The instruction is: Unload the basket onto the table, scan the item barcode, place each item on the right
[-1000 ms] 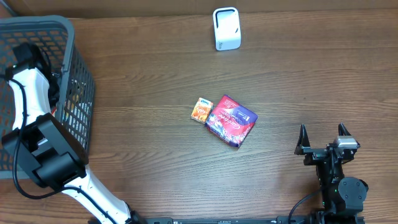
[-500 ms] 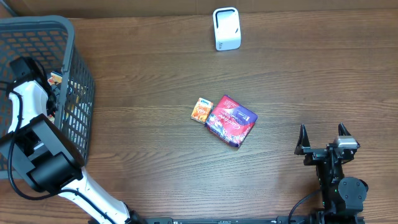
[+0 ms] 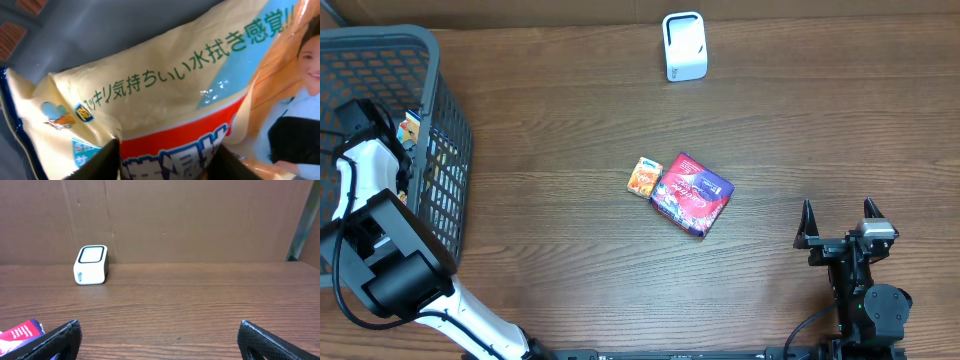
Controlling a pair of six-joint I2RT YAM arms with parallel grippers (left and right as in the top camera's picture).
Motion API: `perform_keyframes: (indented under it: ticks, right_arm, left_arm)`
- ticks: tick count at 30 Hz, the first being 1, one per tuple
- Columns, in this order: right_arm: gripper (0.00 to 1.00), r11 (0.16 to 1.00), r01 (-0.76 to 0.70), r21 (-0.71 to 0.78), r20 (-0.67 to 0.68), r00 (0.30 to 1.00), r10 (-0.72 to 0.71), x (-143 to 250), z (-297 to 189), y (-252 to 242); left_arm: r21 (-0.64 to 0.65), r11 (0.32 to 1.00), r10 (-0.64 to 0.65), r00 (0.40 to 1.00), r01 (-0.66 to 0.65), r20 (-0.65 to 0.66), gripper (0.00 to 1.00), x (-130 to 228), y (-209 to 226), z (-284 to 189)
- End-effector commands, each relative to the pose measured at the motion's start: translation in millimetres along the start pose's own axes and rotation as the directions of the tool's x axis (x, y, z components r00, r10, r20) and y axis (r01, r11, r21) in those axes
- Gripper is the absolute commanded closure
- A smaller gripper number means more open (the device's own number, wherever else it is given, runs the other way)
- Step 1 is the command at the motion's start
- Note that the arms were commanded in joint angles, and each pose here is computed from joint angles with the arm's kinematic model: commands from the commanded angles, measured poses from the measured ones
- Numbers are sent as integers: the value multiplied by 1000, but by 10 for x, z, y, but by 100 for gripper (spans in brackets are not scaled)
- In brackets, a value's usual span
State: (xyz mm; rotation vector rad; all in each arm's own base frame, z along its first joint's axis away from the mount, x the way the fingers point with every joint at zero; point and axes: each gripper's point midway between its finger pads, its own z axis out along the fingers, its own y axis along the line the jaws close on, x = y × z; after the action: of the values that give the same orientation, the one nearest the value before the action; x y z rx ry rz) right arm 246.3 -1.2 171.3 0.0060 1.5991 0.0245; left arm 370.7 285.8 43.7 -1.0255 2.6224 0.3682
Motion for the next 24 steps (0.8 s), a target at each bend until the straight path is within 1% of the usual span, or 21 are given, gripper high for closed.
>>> perform_keyframes:
  ticks: [1, 2, 6, 11, 15, 18, 21, 24]
  right_arm:
    - [0, 1000, -2, 7, 5, 1000, 2, 15, 1, -13]
    - [0, 1000, -2, 7, 5, 1000, 2, 14, 1, -13]
    - [0, 1000, -2, 7, 5, 1000, 2, 14, 1, -13]
    - [0, 1000, -2, 7, 5, 1000, 2, 15, 1, -13]
    - [0, 1000, -2, 7, 5, 1000, 2, 13, 1, -13]
    - [0, 1000, -2, 7, 5, 1000, 2, 14, 1, -13]
    - [0, 1000, -2, 7, 5, 1000, 2, 13, 1, -13]
    - [0, 1000, -2, 7, 5, 1000, 2, 14, 1, -13]
  left_arm:
    - [89, 995, 59, 987, -46, -152, 83, 487, -219, 276]
    - [88, 995, 59, 987, -46, -152, 96, 487, -218, 275]
    - [83, 996, 28, 988, -15, -153, 96, 441, -210, 199]
    - [85, 996, -12, 993, 22, -115, 96, 181, -184, -126]
    - [101, 994, -30, 999, 32, -24, 96, -172, -139, -627]
    - [120, 989, -97, 993, 89, 64, 96, -421, -84, -1102]
    - [155, 977, -172, 971, 146, 168, 96, -611, -19, -1578]
    - [201, 962, -234, 932, 182, 277, 96, -734, 57, -2065]
